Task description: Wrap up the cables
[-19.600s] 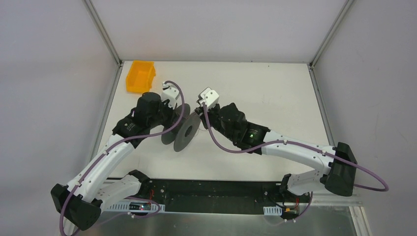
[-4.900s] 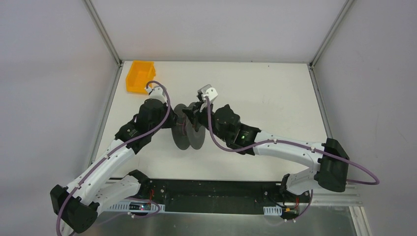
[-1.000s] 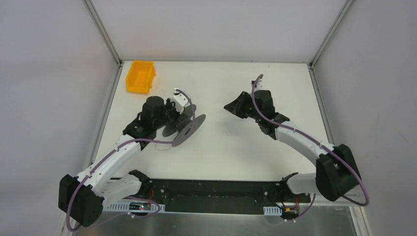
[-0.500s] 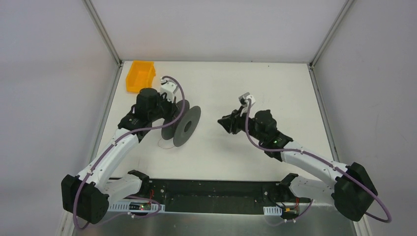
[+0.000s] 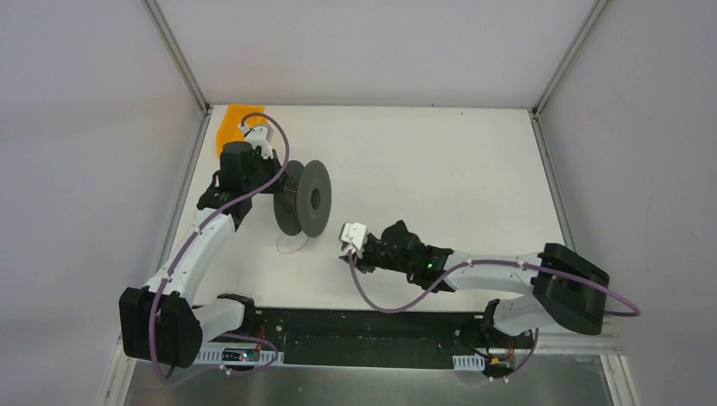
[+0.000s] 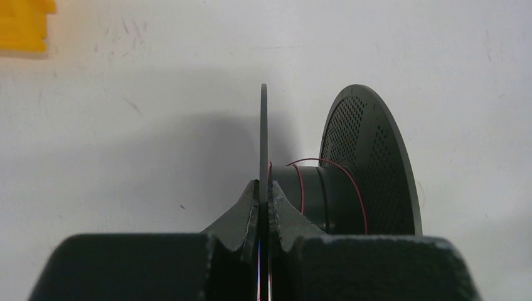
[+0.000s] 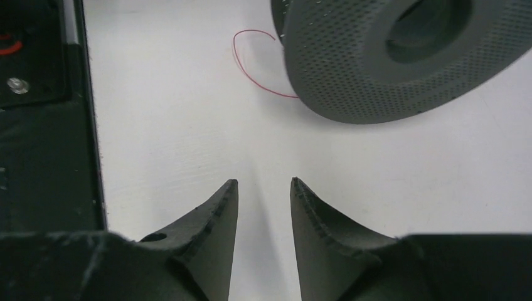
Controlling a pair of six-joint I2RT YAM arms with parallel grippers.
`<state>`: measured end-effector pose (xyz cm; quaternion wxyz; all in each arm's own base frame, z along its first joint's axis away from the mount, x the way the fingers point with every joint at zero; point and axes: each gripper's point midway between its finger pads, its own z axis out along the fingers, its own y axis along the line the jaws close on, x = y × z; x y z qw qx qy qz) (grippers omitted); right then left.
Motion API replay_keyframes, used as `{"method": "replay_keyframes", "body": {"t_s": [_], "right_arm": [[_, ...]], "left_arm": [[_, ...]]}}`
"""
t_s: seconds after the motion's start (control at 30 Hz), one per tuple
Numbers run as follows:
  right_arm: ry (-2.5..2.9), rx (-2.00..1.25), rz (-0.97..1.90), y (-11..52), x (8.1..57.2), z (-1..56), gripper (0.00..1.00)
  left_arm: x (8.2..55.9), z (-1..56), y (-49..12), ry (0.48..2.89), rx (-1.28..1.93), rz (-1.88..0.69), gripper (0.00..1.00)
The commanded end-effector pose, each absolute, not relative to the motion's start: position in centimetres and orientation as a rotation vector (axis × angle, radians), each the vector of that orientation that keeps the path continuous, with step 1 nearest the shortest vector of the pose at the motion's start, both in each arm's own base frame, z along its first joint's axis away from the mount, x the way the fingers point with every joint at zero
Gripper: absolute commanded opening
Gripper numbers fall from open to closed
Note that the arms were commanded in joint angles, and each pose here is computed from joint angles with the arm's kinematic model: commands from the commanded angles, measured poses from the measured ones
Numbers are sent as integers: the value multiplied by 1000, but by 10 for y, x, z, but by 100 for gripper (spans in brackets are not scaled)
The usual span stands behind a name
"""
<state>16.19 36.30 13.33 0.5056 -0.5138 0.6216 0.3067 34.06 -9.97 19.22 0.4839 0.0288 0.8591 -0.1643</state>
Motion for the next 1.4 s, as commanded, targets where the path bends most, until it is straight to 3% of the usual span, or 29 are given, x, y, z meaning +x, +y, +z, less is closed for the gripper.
{"method": "replay_keyframes", "body": {"t_s": [0.0, 0.27, 0.57, 1.37], "right_arm": [[1353, -1428, 538, 398, 169, 128, 39], [1306, -1592, 350, 462, 181, 90, 39], [1251, -1701, 150, 488, 209, 38, 38], [1275, -1741, 213, 525, 207, 9, 35]], "left_arm": [[365, 223, -100, 1962, -64, -523, 0], [381, 207, -79, 1960, -158, -521, 0], [386, 199, -67, 1957, -203, -533, 0], [394, 189, -52, 1964, -297, -549, 0]]}}
